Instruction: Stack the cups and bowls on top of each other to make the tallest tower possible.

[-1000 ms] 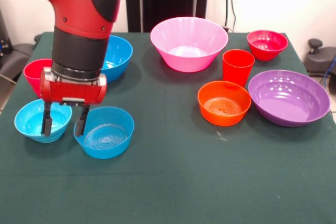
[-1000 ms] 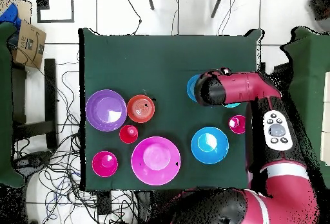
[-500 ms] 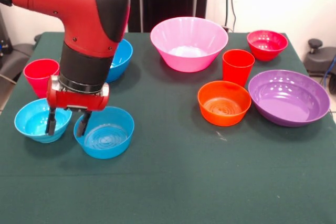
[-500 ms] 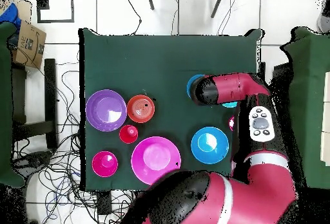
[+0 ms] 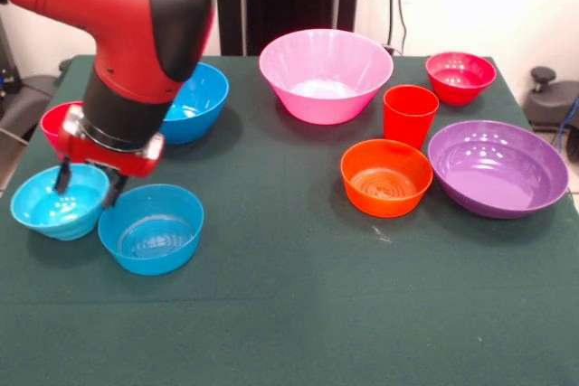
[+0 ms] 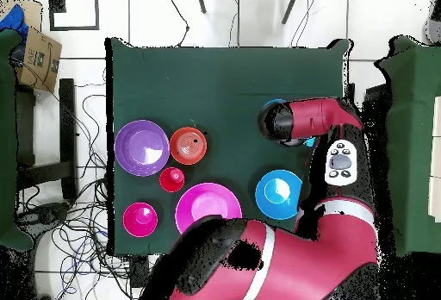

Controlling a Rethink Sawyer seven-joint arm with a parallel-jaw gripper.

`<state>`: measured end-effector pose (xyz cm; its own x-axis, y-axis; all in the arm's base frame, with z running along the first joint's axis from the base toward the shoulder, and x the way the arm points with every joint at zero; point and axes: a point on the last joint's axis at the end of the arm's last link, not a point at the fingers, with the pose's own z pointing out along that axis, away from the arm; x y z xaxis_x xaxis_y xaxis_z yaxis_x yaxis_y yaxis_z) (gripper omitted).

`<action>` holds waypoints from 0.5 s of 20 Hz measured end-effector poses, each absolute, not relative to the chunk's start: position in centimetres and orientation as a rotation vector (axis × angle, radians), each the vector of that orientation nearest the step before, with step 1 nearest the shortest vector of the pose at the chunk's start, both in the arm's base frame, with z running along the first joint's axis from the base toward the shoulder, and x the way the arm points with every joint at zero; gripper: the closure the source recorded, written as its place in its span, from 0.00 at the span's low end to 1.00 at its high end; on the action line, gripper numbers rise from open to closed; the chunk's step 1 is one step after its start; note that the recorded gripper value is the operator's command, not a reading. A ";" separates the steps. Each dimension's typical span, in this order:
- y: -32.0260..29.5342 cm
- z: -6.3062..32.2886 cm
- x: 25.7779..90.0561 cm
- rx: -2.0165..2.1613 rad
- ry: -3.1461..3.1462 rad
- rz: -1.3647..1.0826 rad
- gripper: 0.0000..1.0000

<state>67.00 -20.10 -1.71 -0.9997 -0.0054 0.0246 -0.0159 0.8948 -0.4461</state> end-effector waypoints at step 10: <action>-24.1 0.4 64.6 -0.190 -2.945 0.830 0.00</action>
